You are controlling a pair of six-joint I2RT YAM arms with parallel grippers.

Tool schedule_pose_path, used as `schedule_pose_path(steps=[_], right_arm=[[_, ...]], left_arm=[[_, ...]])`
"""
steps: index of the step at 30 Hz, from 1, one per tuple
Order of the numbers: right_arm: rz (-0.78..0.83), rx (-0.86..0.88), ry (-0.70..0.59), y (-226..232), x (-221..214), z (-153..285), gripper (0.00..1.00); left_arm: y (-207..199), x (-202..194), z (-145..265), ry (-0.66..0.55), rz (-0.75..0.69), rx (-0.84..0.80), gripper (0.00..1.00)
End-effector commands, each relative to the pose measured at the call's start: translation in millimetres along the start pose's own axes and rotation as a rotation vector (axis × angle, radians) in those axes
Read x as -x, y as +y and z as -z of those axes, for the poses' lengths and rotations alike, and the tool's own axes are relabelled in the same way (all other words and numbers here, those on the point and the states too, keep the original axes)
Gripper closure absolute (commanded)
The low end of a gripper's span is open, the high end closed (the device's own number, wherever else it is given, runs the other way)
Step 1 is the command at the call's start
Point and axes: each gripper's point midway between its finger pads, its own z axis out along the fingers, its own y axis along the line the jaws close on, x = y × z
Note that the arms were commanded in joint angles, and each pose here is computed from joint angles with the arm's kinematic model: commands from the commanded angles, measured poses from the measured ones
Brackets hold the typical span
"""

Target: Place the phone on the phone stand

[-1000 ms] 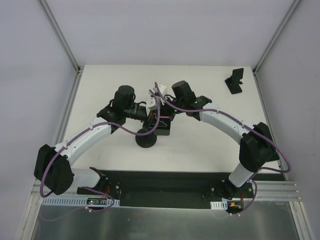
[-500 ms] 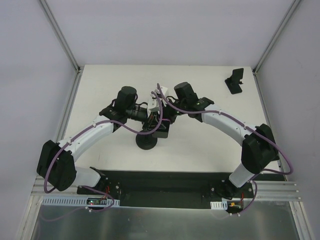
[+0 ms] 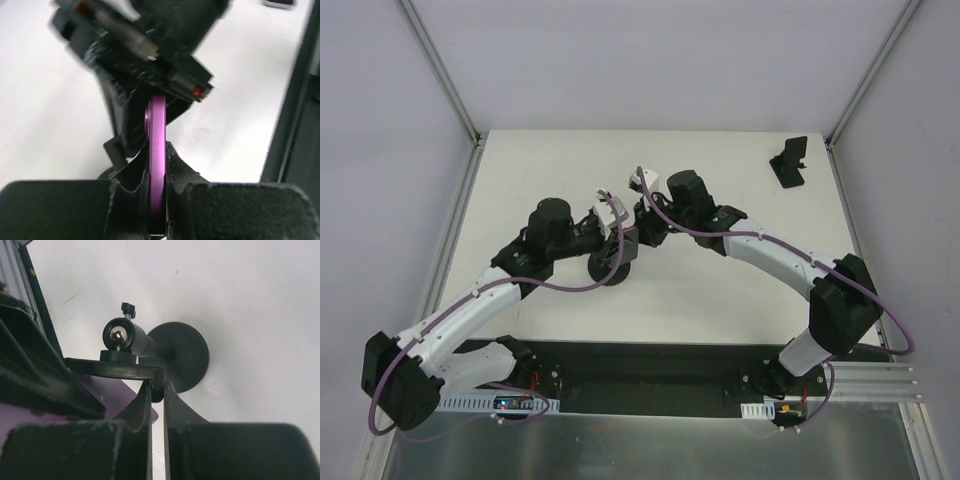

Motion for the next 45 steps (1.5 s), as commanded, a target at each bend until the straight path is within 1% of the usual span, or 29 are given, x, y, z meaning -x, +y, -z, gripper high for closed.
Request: schedule_pose_path(steps=[1,2,3,4,5,6,7,9,10,12,13,15,16,18,19,20,21,23,26,29,32,34,35,37,38,41,43,45], right_arm=[[-0.057,-0.3,-0.307,-32.7,72.6,36.2,1.0],[-0.079,-0.304,-0.346,-23.1,79.7,37.8,1.0],[-0.081,-0.322,-0.38,-21.0,86.2,39.4,1.0],[-0.094,-0.375,-0.396,-24.7,87.7,41.9,1.0],[-0.097,-0.4,-0.408,-18.6,89.2,42.7,1.0],[-0.119,-0.428,-0.419,-18.8,89.4,44.2,1.0],[-0.139,-0.501,-0.438,-27.0,89.6,50.0,1.0],[-0.168,-0.575,-0.445,-27.3,85.5,57.3,1.0],[-0.205,-0.639,-0.476,-32.2,86.2,67.5,1.0],[-0.228,-0.654,-0.492,-26.0,84.4,68.0,1.0],[-0.242,-0.674,-0.506,-25.5,84.8,69.7,1.0],[-0.245,-0.669,-0.521,-12.5,87.1,66.2,1.0],[-0.248,-0.704,-0.539,-7.7,88.0,67.7,1.0],[-0.239,-0.694,-0.549,7.6,89.9,65.3,1.0],[-0.241,-0.725,-0.566,8.3,92.5,70.5,1.0],[-0.218,-0.723,-0.568,19.1,93.5,70.4,1.0],[-0.208,-0.732,-0.581,23.1,96.6,72.5,1.0],[-0.185,-0.762,-0.589,29.8,101.5,73.1,1.0],[-0.169,-0.775,-0.576,30.8,100.9,66.0,1.0],[-0.127,-0.809,-0.547,29.3,100.4,63.5,1.0],[-0.11,-0.81,-0.541,30.0,101.1,64.4,0.99],[-0.102,-0.805,-0.539,31.7,102.1,63.9,0.95],[-0.098,-0.799,-0.538,34.1,102.5,63.1,0.9],[-0.089,-0.791,-0.536,36.1,102.6,63.9,0.84],[-0.088,-0.788,-0.54,37.6,103.5,65.2,0.77],[-0.088,-0.779,-0.562,39.7,105.9,72.9,0.65],[-0.089,-0.784,-0.575,38.2,104.9,81.1,0.6],[-0.08,-0.783,-0.581,35.0,105.3,87.1,0.58]], left_arm=[[63.8,4.8,53.5,-0.056,0.069,0.549,1.0],[66.0,-2.9,56.6,-0.044,0.073,0.575,1.0],[73.7,-3.4,66.6,-0.052,0.075,0.642,1.0],[76.1,-7.5,69.4,-0.049,0.086,0.668,1.0],[78.1,-11.5,72.8,-0.047,0.093,0.694,1.0],[85.4,-14.8,81.0,-0.043,0.099,0.758,1.0],[88.0,-17.6,84.8,-0.042,0.113,0.792,1.0],[95.0,-21.3,94.1,-0.041,0.125,0.863,1.0],[101.7,-22.0,102.4,-0.041,0.127,0.929,1.0],[105.7,-23.8,104.3,-0.036,0.116,0.958,1.0],[107.1,-17.2,101.6,-0.069,0.111,0.954,1.0],[108.9,-18.8,95.7,-0.077,0.124,0.949,1.0],[111.7,-17.5,90.7,-0.076,0.136,0.95,1.0],[118.4,-16.8,86.1,-0.063,0.145,0.974,1.0],[120.1,-15.9,83.2,-0.057,0.138,0.972,1.0],[122.4,-10.0,81.9,-0.066,0.135,0.978,1.0],[125.5,-13.4,76.8,-0.046,0.138,0.981,1.0],[127.4,-7.1,71.4,-0.051,0.137,0.971,1.0],[126.9,1.1,60.5,-0.081,0.137,0.931,1.0],[125.4,3.8,49.4,-0.078,0.14,0.889,1.0],[126.8,0.4,43.7,-0.069,0.148,0.882,1.0],[127.7,0.7,42.0,-0.074,0.148,0.879,1.0],[128.1,0.2,39.6,-0.071,0.147,0.876,1.0],[129.5,1.3,38.4,-0.068,0.145,0.876,1.0],[130.6,0.0,37.7,-0.061,0.146,0.882,1.0],[132.5,0.2,37.1,-0.056,0.142,0.886,1.0],[131.5,-0.7,36.3,-0.055,0.144,0.88,1.0],[128.7,-0.3,36.8,-0.058,0.144,0.869,1.0]])
